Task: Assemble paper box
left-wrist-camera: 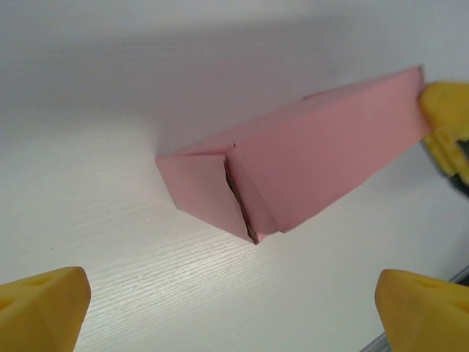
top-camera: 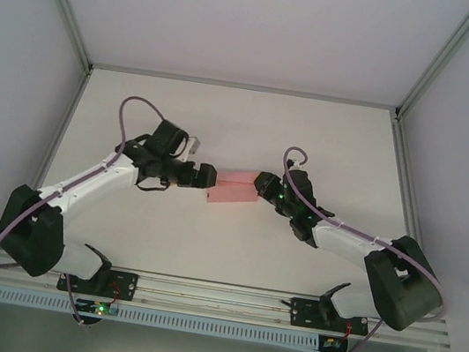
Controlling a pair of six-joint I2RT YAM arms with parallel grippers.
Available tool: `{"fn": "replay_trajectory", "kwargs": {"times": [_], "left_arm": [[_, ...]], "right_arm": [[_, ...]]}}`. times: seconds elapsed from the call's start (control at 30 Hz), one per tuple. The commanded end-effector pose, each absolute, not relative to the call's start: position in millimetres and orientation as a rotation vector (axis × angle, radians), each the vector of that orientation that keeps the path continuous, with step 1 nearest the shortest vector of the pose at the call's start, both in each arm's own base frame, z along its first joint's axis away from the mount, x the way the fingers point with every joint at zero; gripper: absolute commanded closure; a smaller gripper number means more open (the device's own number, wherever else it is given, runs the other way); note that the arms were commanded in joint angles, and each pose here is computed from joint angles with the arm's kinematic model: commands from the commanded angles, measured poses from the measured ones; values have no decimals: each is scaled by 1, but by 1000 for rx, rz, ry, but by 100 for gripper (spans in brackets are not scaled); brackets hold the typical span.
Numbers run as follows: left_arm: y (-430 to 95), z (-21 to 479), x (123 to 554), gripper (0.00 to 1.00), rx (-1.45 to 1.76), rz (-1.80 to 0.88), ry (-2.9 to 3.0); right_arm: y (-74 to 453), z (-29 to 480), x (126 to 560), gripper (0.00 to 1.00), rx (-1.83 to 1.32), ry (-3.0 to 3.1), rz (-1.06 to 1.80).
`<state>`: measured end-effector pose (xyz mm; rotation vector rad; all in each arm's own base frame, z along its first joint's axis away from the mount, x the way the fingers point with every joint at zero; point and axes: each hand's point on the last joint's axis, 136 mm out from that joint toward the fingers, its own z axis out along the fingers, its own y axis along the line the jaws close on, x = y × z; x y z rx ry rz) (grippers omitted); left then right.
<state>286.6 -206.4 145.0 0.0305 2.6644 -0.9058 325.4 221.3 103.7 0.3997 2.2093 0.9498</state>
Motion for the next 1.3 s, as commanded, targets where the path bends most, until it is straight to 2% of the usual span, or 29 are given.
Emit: {"fn": "replay_trajectory", "kwargs": {"times": [0.0,0.23,0.5,0.6,0.73,0.83,0.9,1.0,1.1,1.17,1.2,1.27], "left_arm": [[-220,154,293,0,-54,-1132,2596],[-219,128,317,2,-203,-1256,2576],[-222,89,322,37,-319,-1393,2601],[-219,74,313,57,-346,-1403,2608],[-213,49,302,74,-370,-1362,2657],[-213,35,297,92,-391,-1366,2701],[-213,30,296,100,-397,-1363,2714],[-210,26,294,100,-381,-1327,2751],[-211,35,298,100,-340,-1308,2757],[-212,43,304,87,-314,-1299,2748],[-213,49,307,75,-300,-1296,2743],[-214,56,313,66,-280,-1284,2739]], "right_arm": [[191,8,268,88,465,2597,698],[194,7,269,91,465,2598,712],[193,1,267,91,482,2604,715],[194,1,268,93,480,2580,740],[195,-1,269,97,391,2579,760],[195,-4,270,99,298,2559,768],[200,-3,271,100,201,2514,823],[205,-1,275,100,96,2431,899],[211,5,282,100,118,2404,1005],[214,14,290,100,131,2389,1029],[217,19,294,100,130,2396,1039],[222,32,301,100,107,2397,1036]]}}
